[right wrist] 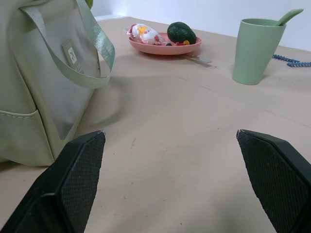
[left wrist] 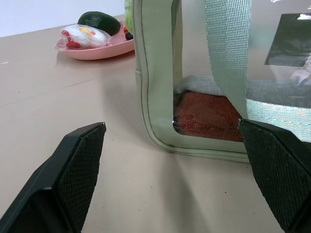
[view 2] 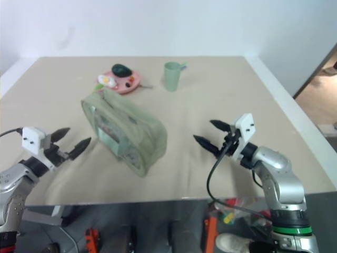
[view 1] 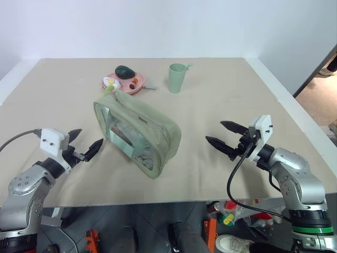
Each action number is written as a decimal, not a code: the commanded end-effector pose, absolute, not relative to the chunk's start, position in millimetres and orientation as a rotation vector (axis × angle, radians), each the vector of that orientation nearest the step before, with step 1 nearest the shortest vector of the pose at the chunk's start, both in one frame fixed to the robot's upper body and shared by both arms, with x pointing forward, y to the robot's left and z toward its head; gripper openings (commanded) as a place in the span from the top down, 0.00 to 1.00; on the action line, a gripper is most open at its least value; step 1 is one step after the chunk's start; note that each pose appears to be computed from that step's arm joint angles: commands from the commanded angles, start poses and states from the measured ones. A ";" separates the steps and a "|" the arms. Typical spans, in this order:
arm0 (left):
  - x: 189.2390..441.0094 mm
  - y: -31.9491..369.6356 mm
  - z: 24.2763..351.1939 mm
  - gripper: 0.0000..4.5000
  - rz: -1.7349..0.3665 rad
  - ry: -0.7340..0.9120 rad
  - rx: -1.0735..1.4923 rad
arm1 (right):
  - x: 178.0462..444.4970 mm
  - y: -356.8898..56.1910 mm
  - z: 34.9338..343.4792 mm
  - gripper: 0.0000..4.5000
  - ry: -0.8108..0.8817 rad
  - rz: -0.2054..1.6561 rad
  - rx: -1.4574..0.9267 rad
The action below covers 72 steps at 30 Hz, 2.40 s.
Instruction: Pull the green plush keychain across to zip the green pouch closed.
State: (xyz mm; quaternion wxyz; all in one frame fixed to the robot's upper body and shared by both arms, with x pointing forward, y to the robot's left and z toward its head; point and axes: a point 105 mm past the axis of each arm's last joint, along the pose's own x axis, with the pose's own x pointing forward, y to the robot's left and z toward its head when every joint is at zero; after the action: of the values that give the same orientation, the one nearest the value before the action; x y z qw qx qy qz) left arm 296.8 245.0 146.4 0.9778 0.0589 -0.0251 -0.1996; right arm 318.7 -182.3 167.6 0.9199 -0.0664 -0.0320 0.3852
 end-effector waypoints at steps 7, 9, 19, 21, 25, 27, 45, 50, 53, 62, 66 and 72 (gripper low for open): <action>291.9 240.1 160.5 0.00 -0.464 -0.090 0.074 | 319.4 -180.2 175.0 0.00 -0.091 0.797 -0.144; 290.3 238.0 162.3 0.00 -0.488 -0.090 0.067 | 318.7 -178.3 175.7 0.00 -0.091 0.805 -0.143; 253.5 201.8 197.0 0.00 -0.869 -0.091 0.099 | 304.0 -158.3 207.6 0.00 -0.087 0.951 -0.045; 241.3 184.0 196.5 0.00 -0.990 -0.063 0.157 | 297.3 -141.7 220.6 0.00 -0.099 1.029 -0.030; 230.0 155.8 200.1 0.00 -1.151 -0.066 0.176 | 291.5 -94.4 237.9 0.00 -0.136 1.179 -0.009; 230.6 146.6 202.0 0.00 -1.181 -0.078 0.180 | 295.4 -78.3 237.6 0.00 -0.126 1.204 0.011; 236.7 126.1 202.8 0.00 -1.180 -0.096 0.182 | 310.1 -69.2 211.4 0.93 -0.025 1.237 0.027; 237.7 122.8 202.2 0.00 -1.186 -0.099 0.181 | 318.1 -79.5 222.9 0.99 -0.059 1.316 -0.199; 239.1 118.3 203.3 0.00 -1.206 -0.108 0.182 | 344.9 -95.3 228.8 0.99 -0.069 1.335 -0.419; 240.2 105.8 207.6 0.00 -1.247 -0.131 0.185 | 401.5 -116.5 241.0 0.99 -0.081 1.287 -0.633; 241.9 104.8 207.0 0.00 -1.211 -0.134 0.168 | 400.4 -125.6 249.0 0.70 -0.114 1.285 -0.523; 241.4 105.9 205.5 0.00 -1.199 -0.126 0.162 | 390.9 -150.5 294.4 0.21 -0.276 1.177 -0.283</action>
State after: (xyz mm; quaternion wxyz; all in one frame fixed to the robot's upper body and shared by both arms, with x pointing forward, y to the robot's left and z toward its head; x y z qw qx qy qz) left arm 246.8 108.1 198.0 0.8257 0.0634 -0.0433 -0.5588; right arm 398.0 -137.3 265.7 0.8002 -0.1569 -0.0786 0.5735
